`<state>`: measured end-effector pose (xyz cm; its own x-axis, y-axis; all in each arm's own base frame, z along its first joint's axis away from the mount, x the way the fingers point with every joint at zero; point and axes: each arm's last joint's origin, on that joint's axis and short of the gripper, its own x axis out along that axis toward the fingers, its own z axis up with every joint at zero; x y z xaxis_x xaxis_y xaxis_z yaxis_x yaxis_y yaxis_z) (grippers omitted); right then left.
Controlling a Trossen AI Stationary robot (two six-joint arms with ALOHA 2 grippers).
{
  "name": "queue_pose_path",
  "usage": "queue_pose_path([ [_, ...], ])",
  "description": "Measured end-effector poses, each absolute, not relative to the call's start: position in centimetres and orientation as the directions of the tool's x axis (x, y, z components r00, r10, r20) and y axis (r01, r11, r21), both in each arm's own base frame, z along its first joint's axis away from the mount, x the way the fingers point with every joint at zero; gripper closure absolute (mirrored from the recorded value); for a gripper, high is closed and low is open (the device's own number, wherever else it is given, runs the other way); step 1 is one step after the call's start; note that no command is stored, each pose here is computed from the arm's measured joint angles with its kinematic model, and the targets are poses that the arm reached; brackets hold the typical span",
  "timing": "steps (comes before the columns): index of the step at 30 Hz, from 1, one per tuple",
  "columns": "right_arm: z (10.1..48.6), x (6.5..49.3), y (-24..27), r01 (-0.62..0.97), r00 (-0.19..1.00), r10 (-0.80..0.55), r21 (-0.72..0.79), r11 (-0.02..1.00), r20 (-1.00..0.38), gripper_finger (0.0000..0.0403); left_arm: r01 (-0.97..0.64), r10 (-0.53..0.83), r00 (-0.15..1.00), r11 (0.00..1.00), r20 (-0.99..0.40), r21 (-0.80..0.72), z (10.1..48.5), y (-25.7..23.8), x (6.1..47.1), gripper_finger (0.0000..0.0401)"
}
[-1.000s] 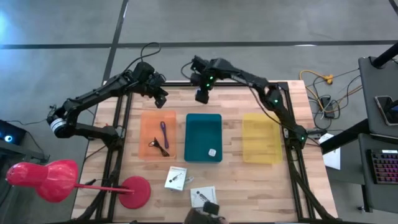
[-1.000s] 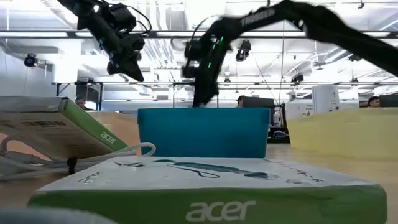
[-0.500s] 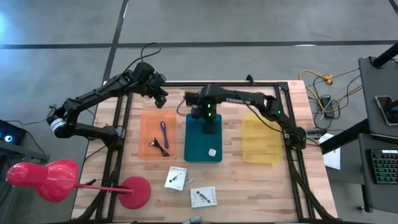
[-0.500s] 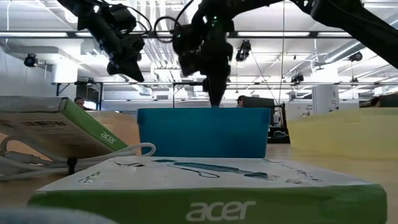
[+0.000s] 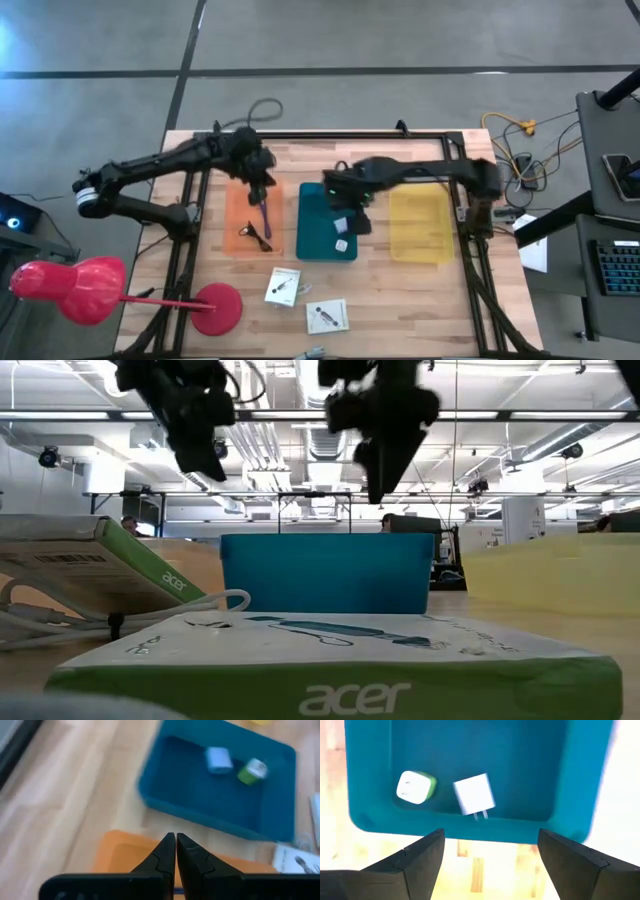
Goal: Pick and place items into bin
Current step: Put the top card reader box into the yellow bin
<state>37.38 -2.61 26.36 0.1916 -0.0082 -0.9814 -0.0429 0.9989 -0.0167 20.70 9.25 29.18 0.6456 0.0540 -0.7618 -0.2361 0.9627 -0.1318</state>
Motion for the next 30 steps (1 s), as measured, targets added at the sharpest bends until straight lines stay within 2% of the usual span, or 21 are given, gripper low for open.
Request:
queue_pose_path([
  [5, 26.7, 33.8, 0.9, -0.024, 0.341, -0.119, -0.135, 0.991, -0.933, 0.0108, -0.217, 0.094, 0.615, 0.975, -0.783, -0.054, 29.2, 4.8, 22.1, 0.0401],
  [8, 26.4, 32.4, 2.6, -0.073, 0.422, -0.1, -0.144, 0.987, -0.901, 0.0112, -0.179, 0.045, 0.619, 0.98, -0.784, -0.085, 29.1, 2.4, 22.5, 0.0401],
  [15, 23.9, 31.8, 8.3, -0.225, 0.485, -0.02, -0.147, 0.963, -0.874, 0.0115, -0.124, 0.011, 0.584, 0.989, -0.812, -0.075, 28.5, -3.1, 22.7, 0.0401],
  [18, 22.3, 32.2, 10.9, -0.266, 0.488, -0.042, -0.194, 0.944, -0.872, 0.0117, -0.091, -0.005, 0.545, 0.994, -0.838, -0.065, 27.8, -5.5, 22.3, 0.0401],
  [21, 21.3, 33.2, 12.9, -0.262, 0.538, -0.069, -0.245, 0.933, -0.84, 0.0117, -0.071, -0.025, 0.498, 0.995, -0.867, -0.07, 26.9, -7.7, 21.9, 0.0401],
  [30, 19.8, 38.6, 16.9, -0.223, 0.603, -0.038, -0.214, 0.951, -0.797, 0.0118, -0.23, -0.037, 0.368, 0.965, -0.929, -0.13, 22.8, -13.5, 19.4, 0.0401],
])
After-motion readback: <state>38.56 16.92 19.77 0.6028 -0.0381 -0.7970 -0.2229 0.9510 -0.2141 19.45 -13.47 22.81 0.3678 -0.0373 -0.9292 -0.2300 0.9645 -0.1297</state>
